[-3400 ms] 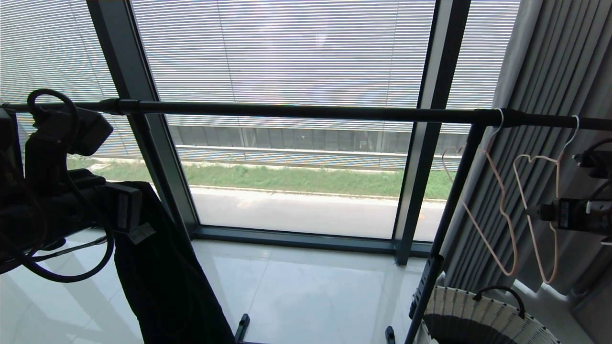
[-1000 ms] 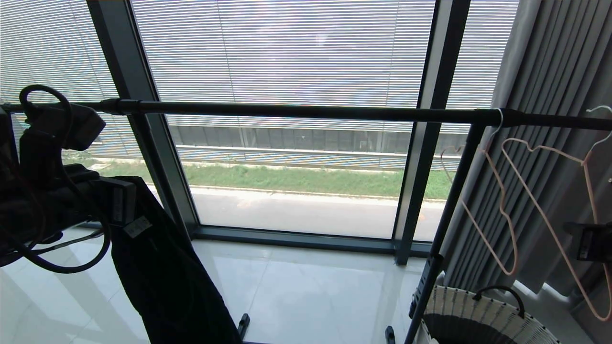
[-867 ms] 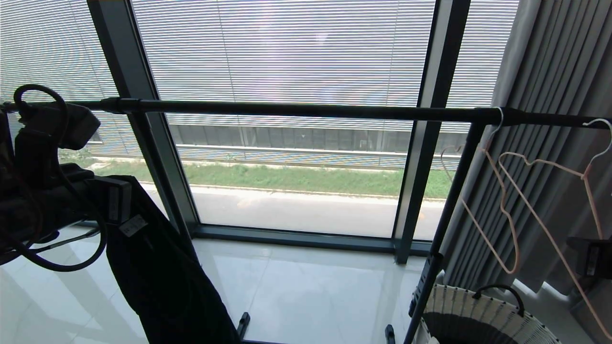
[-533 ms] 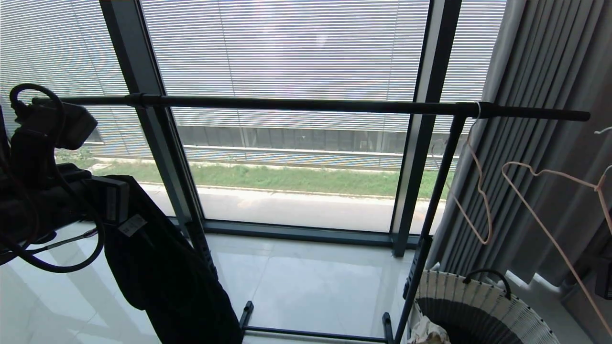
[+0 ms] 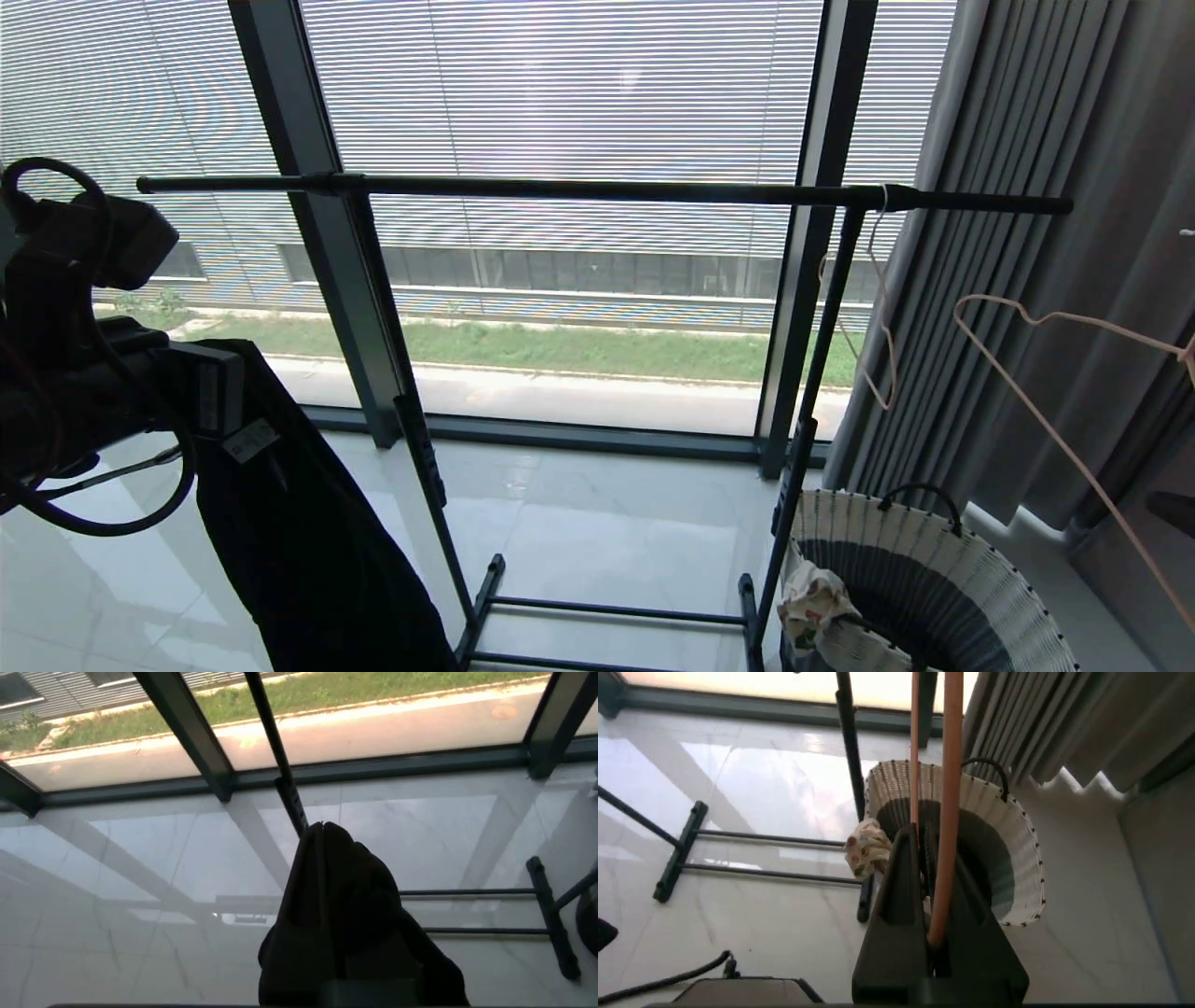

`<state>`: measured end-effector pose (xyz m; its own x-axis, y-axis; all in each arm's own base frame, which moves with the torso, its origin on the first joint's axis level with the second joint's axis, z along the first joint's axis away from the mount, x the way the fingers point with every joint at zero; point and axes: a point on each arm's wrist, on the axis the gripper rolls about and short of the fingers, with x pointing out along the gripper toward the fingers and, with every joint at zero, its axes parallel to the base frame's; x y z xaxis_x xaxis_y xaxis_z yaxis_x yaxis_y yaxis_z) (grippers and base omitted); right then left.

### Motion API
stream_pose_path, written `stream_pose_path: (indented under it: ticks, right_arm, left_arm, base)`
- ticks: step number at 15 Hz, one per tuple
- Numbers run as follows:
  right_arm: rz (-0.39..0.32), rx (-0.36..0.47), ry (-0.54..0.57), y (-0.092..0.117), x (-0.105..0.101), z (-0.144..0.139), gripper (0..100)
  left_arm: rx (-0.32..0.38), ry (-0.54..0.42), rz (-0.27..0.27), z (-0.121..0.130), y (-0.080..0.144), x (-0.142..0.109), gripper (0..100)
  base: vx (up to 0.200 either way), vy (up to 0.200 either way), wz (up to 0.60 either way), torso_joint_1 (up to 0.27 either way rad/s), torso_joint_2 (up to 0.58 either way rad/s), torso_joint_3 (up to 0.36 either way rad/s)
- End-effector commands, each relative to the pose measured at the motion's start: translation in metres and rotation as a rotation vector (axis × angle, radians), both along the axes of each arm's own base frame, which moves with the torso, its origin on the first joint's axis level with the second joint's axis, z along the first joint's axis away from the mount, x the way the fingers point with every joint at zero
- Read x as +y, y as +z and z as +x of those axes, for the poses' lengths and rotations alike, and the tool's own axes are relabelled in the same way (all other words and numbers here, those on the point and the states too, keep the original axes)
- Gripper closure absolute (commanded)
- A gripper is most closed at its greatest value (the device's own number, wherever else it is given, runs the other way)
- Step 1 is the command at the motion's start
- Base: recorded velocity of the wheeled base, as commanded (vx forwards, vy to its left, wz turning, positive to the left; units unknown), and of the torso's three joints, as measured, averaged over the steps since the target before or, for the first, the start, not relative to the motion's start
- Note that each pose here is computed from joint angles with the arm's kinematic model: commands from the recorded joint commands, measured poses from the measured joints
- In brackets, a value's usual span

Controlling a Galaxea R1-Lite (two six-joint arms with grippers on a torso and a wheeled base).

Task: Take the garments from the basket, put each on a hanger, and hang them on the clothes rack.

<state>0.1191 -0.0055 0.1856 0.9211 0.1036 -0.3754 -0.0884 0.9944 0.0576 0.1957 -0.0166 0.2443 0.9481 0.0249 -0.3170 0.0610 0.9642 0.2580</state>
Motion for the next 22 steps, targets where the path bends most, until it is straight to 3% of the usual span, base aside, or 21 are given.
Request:
stream_pose_path:
  ticks: [1, 6, 9, 11, 13, 16, 18, 20, 22]
  right_arm:
    - [0.003, -0.054, 0.035, 0.012, 0.001, -0.007, 100]
    - [0.074, -0.150, 0.302, 0.034, 0.008, -0.021, 100]
    - [0.135, -0.118, 0.535, 0.035, 0.020, -0.011, 100]
    - [0.165, -0.037, 0.699, 0.024, 0.039, -0.004, 100]
    - [0.183, 0.056, 0.834, 0.009, 0.059, 0.008, 100]
    - [0.184, 0.062, 0.953, -0.006, 0.084, 0.024, 100]
    - [0.186, 0.073, 0.995, -0.010, 0.094, 0.030, 100]
    - [0.189, 0.077, 1.031, -0.013, 0.100, 0.031, 100]
    - [0.196, 0.077, 1.077, -0.012, 0.105, 0.028, 100]
  left_arm:
    - [-0.004, -0.002, -0.002, -0.001, 0.001, 0.000, 100]
    - [-0.001, -0.073, -0.012, -0.017, -0.006, -0.011, 100]
    - [-0.013, -0.148, -0.035, -0.017, -0.004, -0.027, 100]
    - [-0.002, -0.146, -0.068, 0.000, -0.002, -0.035, 100]
    - [0.007, -0.084, -0.090, 0.024, 0.000, -0.042, 100]
    - [-0.001, -0.024, -0.126, 0.048, 0.005, -0.063, 100]
    - [-0.002, -0.066, -0.168, 0.056, 0.007, -0.082, 100]
    - [0.009, -0.085, -0.169, 0.069, 0.004, -0.095, 100]
    - [-0.023, -0.084, -0.177, 0.088, -0.002, -0.103, 100]
  base:
    - [-0.200, 0.000, 0.00, -0.002, 0.00, 0.002]
    - [0.000, 0.000, 0.00, 0.000, 0.00, 0.000]
    - [0.000, 0.000, 0.00, 0.000, 0.00, 0.000]
    - [0.000, 0.000, 0.00, 0.000, 0.00, 0.000]
    - [0.000, 0.000, 0.00, 0.000, 0.00, 0.000]
    - [0.000, 0.000, 0.00, 0.000, 0.00, 0.000]
    - [0.000, 0.000, 0.00, 0.000, 0.00, 0.000]
    - [0.000, 0.000, 0.00, 0.000, 0.00, 0.000]
    - [0.000, 0.000, 0.00, 0.000, 0.00, 0.000]
